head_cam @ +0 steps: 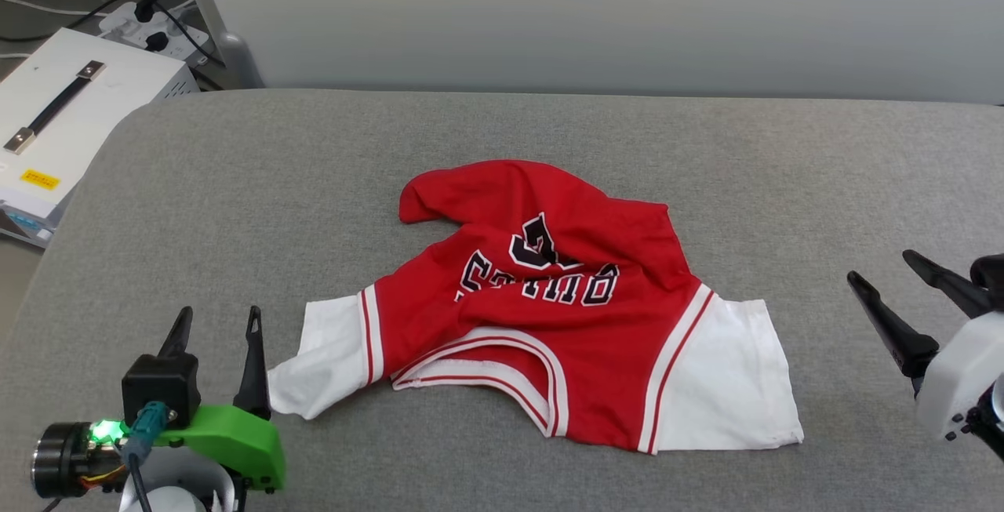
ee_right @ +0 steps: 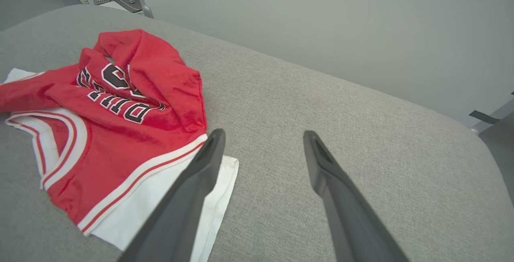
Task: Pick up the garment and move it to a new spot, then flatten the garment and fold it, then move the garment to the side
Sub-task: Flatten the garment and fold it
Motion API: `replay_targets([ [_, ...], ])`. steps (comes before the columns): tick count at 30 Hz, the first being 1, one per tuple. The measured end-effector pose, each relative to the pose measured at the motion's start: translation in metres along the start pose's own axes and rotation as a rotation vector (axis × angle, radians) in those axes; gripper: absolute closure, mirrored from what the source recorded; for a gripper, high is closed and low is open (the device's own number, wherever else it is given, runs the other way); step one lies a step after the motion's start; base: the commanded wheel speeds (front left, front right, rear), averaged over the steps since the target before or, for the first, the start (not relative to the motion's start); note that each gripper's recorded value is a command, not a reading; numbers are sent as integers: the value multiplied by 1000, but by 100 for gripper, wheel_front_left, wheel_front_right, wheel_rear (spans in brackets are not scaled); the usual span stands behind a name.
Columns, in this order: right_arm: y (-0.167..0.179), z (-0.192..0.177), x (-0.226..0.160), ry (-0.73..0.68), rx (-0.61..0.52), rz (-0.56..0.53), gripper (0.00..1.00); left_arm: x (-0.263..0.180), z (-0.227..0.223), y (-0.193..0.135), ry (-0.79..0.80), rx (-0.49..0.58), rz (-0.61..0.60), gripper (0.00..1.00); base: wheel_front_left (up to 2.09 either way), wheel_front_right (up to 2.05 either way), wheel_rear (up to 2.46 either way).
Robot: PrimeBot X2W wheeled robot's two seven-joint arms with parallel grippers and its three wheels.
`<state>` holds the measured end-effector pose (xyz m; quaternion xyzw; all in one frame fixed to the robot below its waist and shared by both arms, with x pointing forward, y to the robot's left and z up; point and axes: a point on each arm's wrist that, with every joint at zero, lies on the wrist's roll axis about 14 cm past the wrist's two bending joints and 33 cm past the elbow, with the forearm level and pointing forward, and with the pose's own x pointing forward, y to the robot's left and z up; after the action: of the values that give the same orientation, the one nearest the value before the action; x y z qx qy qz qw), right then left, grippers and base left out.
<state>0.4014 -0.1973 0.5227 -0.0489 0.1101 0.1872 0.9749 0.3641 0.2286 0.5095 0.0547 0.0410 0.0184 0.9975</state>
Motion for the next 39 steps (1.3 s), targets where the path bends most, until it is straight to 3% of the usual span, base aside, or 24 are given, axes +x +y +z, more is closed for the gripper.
replay_targets([
  [9,13,-51,-3,434,29,94,0,-1,22,-21,-122,-46,46,0,0,0,0],
  [15,27,-90,-7,646,55,144,0,5,22,-27,-145,-75,55,0,0,0,0],
  [25,58,-150,9,794,137,210,0,20,1,-22,-115,-85,79,0,0,0,0],
  [31,57,-169,15,811,103,206,0,23,-8,-18,-100,-73,88,0,0,0,0],
  [32,58,-168,16,800,104,209,10,23,-9,-17,-99,-72,88,0,0,0,0],
  [33,58,-166,17,780,107,209,87,23,-9,-16,-98,-69,89,0,0,0,0],
  [34,59,-164,18,758,115,208,100,23,-10,-15,-99,-69,92,0,0,0,0],
  [39,42,-138,25,630,190,156,100,19,-12,-17,-99,-51,79,0,0,0,0],
])
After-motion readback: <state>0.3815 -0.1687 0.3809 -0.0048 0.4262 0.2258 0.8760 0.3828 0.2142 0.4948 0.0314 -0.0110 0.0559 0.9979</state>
